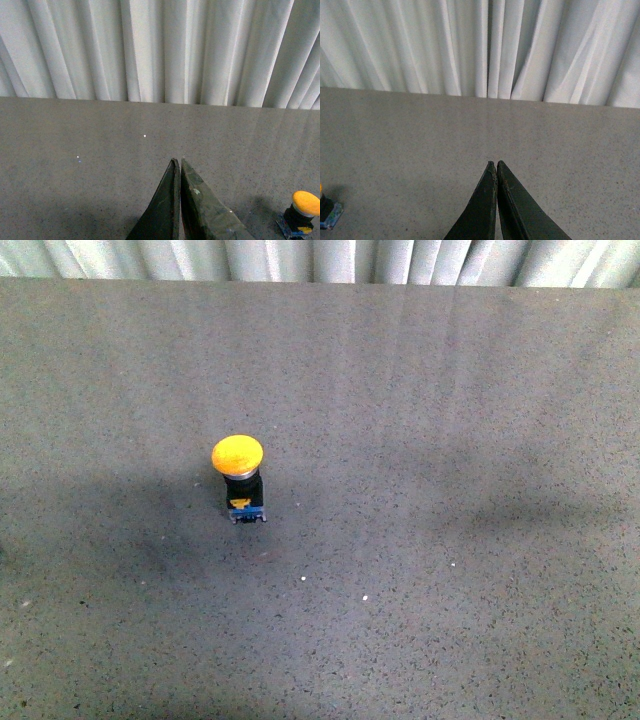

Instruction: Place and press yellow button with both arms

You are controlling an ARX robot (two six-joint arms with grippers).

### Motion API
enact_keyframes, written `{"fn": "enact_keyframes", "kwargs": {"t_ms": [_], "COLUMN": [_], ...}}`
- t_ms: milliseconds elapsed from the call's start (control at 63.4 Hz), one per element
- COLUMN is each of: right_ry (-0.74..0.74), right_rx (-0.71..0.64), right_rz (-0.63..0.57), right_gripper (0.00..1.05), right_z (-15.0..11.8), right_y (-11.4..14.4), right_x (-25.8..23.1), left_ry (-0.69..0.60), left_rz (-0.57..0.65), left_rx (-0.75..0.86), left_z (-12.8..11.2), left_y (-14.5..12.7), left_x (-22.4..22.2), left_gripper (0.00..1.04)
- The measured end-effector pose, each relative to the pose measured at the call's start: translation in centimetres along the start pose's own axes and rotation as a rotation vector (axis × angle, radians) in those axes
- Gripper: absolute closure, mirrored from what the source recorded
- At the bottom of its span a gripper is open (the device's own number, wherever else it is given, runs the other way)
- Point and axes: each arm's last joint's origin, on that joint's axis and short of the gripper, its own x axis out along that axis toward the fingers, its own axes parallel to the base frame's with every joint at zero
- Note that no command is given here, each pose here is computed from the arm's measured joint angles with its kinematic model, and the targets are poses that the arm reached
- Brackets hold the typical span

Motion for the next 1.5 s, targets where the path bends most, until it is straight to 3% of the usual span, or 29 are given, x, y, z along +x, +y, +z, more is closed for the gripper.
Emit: {"fn": "enact_keyframes", "kwargs": {"t_ms": [142, 1499], "right_ry": [-0.004, -0.026], "right_rx": [0.0, 0.0], "right_rz": [0.005, 0.0], "right_gripper": [1.03, 1.03], "right_z": [-0.9, -0.5], "right_y": [-0.1, -0.1], "right_x": [-0.8, -5.4], "left_ry": [0.0, 0.0], "left_rz": [0.0, 0.0], "left_rx": [0.0, 0.0], "left_z": [0.0, 0.0], "left_y": [0.0, 0.0], "left_x": [0.0, 0.0], "left_gripper": [1.03, 1.03]}}
